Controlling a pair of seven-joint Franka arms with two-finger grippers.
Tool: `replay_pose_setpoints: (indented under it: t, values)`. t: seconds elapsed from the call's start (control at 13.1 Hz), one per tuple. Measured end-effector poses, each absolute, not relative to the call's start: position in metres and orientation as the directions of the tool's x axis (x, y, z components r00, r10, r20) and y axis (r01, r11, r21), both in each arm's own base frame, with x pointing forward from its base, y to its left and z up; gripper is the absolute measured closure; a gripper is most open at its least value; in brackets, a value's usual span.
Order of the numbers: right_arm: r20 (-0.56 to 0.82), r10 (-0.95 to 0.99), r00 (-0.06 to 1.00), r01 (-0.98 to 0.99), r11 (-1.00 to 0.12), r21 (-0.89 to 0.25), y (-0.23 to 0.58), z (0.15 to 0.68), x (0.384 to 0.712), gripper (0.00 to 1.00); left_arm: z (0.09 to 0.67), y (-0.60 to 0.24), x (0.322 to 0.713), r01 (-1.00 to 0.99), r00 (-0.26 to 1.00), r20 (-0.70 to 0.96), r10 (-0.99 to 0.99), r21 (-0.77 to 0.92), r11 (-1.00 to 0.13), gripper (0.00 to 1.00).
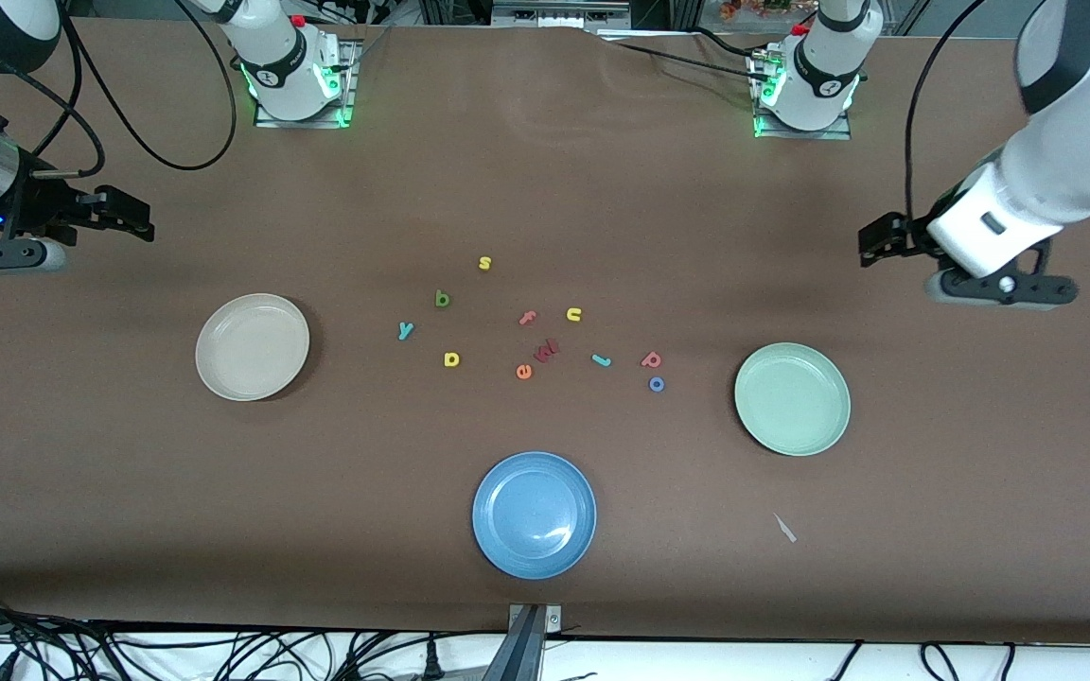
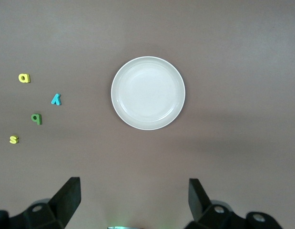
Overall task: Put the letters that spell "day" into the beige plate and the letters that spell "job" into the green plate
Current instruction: 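Move the left gripper toward the blue o while the right gripper reaches the cyan y, then grasp the blue o with the left gripper while the right gripper grasps the cyan y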
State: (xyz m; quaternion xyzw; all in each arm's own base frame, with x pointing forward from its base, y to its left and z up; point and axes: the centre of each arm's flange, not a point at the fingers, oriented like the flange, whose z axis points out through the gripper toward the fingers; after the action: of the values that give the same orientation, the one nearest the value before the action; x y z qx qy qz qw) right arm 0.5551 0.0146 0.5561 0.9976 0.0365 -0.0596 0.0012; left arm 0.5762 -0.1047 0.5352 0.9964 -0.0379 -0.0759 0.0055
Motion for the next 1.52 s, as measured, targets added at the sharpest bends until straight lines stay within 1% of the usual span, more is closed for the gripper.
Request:
replay_pose_setpoints:
  t: [0.15, 0.3, 0.53, 0.76, 0.91, 1.14, 1.29, 1.37, 1.52]
  values:
    - [-0.119, 0.073, 0.99, 0.074, -0.997, -0.002, 0.015, 0.556, 0.555, 0.0, 0.504, -0.136, 0.584, -0.121, 0.975, -0.184, -0.123, 0.019, -0.992, 0.0]
    - [-0.123, 0.079, 0.989, 0.079, -0.997, -0.003, 0.018, 0.554, 0.555, 0.0, 0.469, -0.168, 0.599, -0.135, 0.976, -0.17, -0.137, 0.023, -0.991, 0.0]
    - [-0.149, 0.107, 0.983, 0.107, -0.994, -0.006, 0.035, 0.54, 0.56, 0.0, 0.411, -0.217, 0.616, -0.019, 0.991, -0.134, -0.021, 0.017, -1.0, 0.0]
    - [-0.179, 0.158, 0.971, 0.158, -0.987, -0.012, 0.068, 0.523, 0.563, 0.0, 0.351, -0.277, 0.619, 0.068, 0.994, -0.091, 0.065, 0.03, -0.997, 0.0]
    - [-0.197, 0.145, 0.97, 0.141, -0.989, -0.035, 0.094, 0.505, 0.566, 0.0, 0.306, -0.296, 0.621, 0.09, 0.992, -0.088, 0.087, 0.036, -0.995, 0.0]
    - [-0.174, 0.07, 0.982, 0.065, -0.997, -0.032, 0.127, 0.468, 0.572, 0.0, 0.248, -0.308, 0.622, 0.085, 0.992, -0.093, 0.081, 0.042, -0.996, 0.01]
    - [-0.149, 0.019, 0.989, 0.015, -1.0, -0.027, 0.159, 0.439, 0.565, 0.0, 0.223, -0.313, 0.625, 0.08, 0.994, -0.075, 0.075, 0.054, -0.995, 0.05]
    - [-0.133, 0.005, 0.991, 0.001, -1.0, -0.029, 0.174, 0.425, 0.559, 0.0, 0.214, -0.314, 0.627, 0.066, 0.996, -0.057, 0.062, 0.056, -0.996, 0.09]
    - [-0.105, -0.011, 0.994, -0.014, -0.999, -0.032, 0.2, 0.389, 0.545, 0.0, 0.201, -0.316, 0.628, 0.028, 0.999, -0.038, 0.026, 0.036, -0.999, 0.11]
